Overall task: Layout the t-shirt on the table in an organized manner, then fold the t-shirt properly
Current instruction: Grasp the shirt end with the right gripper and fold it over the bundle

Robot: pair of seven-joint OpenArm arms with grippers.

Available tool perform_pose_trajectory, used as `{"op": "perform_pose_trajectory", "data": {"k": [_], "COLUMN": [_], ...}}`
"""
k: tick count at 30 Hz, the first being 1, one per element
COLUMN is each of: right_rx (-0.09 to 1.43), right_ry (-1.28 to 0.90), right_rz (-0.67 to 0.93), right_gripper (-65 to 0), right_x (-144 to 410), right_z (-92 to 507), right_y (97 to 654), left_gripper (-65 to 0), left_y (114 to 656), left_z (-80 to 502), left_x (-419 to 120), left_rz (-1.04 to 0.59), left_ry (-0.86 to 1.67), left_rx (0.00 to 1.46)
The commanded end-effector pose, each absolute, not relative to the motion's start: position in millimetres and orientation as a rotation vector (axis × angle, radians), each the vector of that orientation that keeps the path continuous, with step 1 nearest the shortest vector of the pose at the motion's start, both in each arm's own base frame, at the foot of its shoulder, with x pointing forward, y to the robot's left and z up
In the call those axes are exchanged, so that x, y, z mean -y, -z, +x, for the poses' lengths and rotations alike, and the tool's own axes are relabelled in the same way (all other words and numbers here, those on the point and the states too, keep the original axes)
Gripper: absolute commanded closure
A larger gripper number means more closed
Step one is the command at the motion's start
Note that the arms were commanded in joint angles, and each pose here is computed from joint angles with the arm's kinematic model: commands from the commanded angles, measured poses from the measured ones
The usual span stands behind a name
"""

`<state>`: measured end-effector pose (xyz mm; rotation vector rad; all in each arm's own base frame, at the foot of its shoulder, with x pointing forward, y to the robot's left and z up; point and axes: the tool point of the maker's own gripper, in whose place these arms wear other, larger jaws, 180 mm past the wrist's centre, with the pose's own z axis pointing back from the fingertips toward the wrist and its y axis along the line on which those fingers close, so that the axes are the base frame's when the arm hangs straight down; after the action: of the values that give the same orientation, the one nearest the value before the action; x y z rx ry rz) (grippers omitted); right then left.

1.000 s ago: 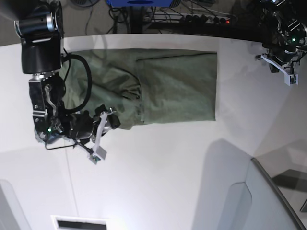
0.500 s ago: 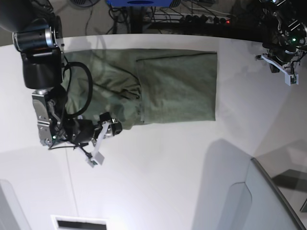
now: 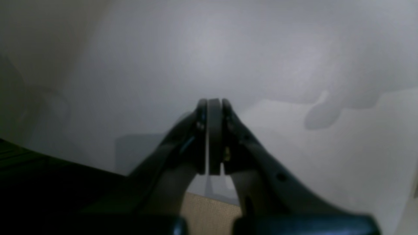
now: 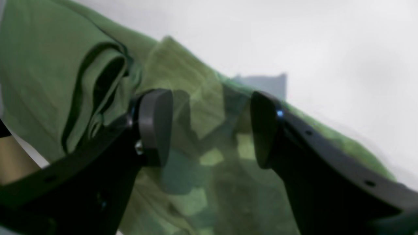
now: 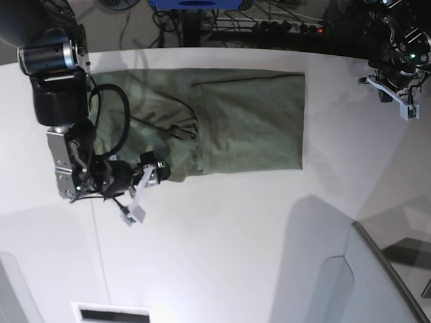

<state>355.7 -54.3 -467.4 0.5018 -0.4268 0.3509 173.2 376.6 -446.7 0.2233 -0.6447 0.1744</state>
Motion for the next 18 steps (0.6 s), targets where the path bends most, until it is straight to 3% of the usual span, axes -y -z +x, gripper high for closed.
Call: {"op": "perform_pose_trajectory", "data": {"k": [1,3,8,13,16,18], "right_rx": [0.504,0.502,0.5,0.498,0.499,0.498], "right_ry": [-0.353,-0.352,-0.352,-0.352,-0.35,-0.347], "right_rz": [0.514,0.514,0.516,0.516,0.514,0.515], "right_gripper": [-35.4,-33.3,-18.5,-13.8,-2.1,-0.2], "right_x": [52.3,52.4,51.6,51.7,52.8,53.1], "right_z": [378.6,378.3,377.7,377.4,377.6,377.7], "right_y": [446.9,447.3,447.8,448.2,448.2,448.2], "left_gripper": [0.0,0.0,0.0,0.0,0.0,0.0], "left_y": [434.5,434.2,433.8,434.0,434.1,434.1], "left_z": [180.7,180.2,180.3,180.6,180.8,180.8], "left_x": [-385.5,-386.4,-387.0,-386.5,-386.1,-386.1], "left_rz": [0.248,0.25,0.251,0.25,0.249,0.249], "left_ry": [-0.166,-0.168,-0.168,-0.166,-0.165,-0.165], "left_rx": [0.683,0.683,0.684,0.683,0.683,0.683]}}
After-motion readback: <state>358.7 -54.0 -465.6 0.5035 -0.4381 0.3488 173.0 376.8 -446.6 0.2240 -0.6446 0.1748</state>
